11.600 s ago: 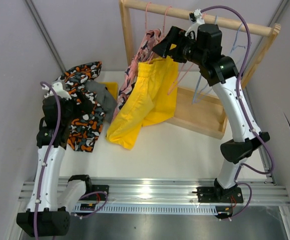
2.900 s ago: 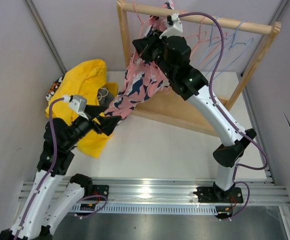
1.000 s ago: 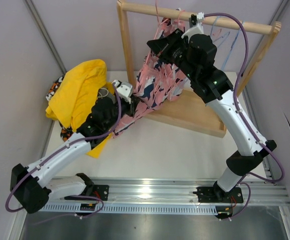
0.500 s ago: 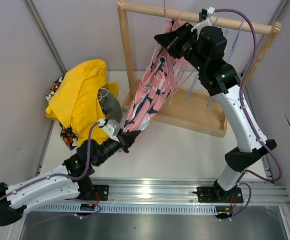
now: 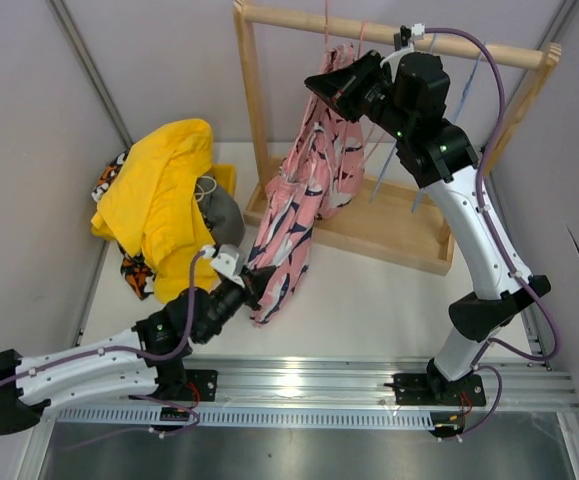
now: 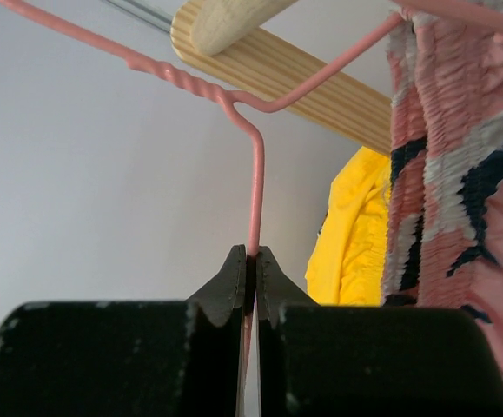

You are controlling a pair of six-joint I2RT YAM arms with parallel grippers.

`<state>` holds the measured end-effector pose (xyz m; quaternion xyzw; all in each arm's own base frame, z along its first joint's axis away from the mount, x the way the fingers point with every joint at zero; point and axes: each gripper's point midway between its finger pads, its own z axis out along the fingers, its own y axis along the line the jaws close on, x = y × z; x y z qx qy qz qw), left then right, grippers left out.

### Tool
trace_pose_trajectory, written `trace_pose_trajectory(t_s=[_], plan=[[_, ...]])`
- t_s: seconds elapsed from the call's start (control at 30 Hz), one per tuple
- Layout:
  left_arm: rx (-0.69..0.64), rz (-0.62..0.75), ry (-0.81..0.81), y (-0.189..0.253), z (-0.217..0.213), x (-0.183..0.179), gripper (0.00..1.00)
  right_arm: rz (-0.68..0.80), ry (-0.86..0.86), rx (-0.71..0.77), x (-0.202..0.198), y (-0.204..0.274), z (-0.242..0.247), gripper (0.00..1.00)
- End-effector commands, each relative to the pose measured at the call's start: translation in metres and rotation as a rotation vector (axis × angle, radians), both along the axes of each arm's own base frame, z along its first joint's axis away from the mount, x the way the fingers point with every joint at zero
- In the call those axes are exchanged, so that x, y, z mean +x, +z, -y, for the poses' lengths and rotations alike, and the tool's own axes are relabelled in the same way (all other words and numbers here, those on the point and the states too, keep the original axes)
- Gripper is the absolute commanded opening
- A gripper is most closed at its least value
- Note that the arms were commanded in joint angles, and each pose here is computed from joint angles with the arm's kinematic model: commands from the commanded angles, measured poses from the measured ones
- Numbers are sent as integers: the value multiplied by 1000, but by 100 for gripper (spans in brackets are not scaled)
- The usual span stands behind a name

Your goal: Remove the shorts from the hanger

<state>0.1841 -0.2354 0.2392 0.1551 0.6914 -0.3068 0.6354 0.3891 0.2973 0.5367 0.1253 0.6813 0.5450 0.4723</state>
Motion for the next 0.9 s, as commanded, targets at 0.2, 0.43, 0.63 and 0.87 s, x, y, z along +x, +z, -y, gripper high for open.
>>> trace_pose_trajectory(t_s=[0.2,0.43,0.63,0.87], plan=[[2,150,236,128,1,96,0,56,144,125,-60,36,-24,0],[46,163,303,170,-10,170,0,24,290,229,-124,53,-33,0],[101,118,375,162,-43,182,0,27,286,238,-129,69,-24,0],[113,31,563,163,-143,199,0,17,353,249,-142,70,-32,0]])
